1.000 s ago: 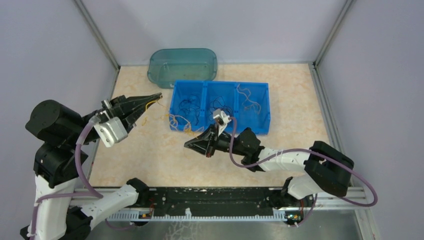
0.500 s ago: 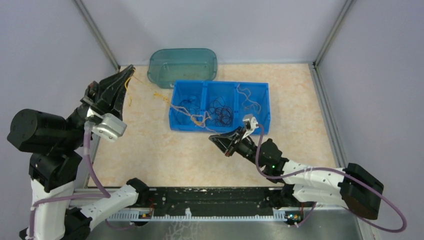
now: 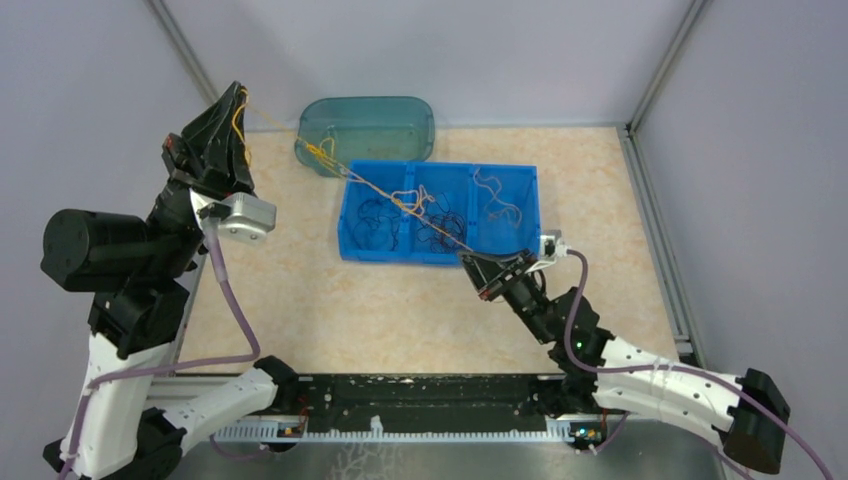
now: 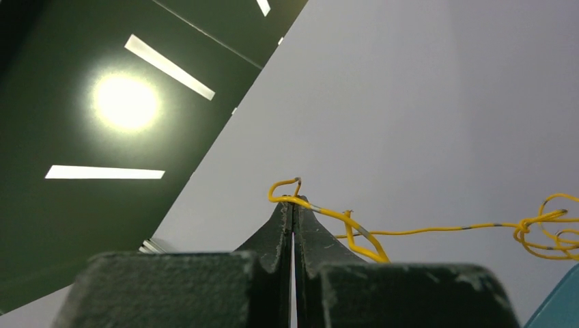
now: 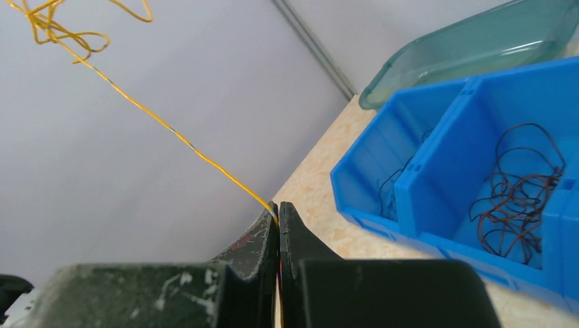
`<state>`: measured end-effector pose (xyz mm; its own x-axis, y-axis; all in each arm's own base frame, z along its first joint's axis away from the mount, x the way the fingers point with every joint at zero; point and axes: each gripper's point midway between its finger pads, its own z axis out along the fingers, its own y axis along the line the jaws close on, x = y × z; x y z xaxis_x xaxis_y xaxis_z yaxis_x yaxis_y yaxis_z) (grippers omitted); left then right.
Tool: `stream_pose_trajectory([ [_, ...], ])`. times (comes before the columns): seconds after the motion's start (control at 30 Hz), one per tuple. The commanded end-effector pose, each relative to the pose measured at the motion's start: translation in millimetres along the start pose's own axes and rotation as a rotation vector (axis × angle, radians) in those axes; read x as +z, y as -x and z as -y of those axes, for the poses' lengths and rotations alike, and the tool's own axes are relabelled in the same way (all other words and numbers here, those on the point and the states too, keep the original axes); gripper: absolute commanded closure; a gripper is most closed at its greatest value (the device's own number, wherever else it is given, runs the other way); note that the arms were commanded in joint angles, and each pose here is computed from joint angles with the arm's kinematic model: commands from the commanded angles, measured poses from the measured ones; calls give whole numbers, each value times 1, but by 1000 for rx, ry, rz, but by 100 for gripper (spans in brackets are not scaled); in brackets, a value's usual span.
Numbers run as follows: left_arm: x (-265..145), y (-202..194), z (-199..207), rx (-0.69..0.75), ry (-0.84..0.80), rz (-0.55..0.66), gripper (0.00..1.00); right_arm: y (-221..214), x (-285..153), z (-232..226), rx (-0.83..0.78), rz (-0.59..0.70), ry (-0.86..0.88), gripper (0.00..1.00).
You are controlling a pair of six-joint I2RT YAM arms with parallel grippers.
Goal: Untangle the cables
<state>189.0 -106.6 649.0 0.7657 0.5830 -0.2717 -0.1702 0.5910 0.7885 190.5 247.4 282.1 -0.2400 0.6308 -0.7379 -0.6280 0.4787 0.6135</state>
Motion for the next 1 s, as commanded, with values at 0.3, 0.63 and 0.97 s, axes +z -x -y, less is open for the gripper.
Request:
stream_pose_trajectory([
  [0.3, -32, 64, -33, -366, -33, 205, 98, -27, -3, 21, -174, -165, -66, 100],
  [0.63, -30, 27, -121, 16, 448, 38, 100, -16, -45, 126, -119, -99, -598, 100],
  [0.97, -69, 59, -203, 218, 714, 44, 100, -2, -60, 146, -176, -92, -726, 100],
])
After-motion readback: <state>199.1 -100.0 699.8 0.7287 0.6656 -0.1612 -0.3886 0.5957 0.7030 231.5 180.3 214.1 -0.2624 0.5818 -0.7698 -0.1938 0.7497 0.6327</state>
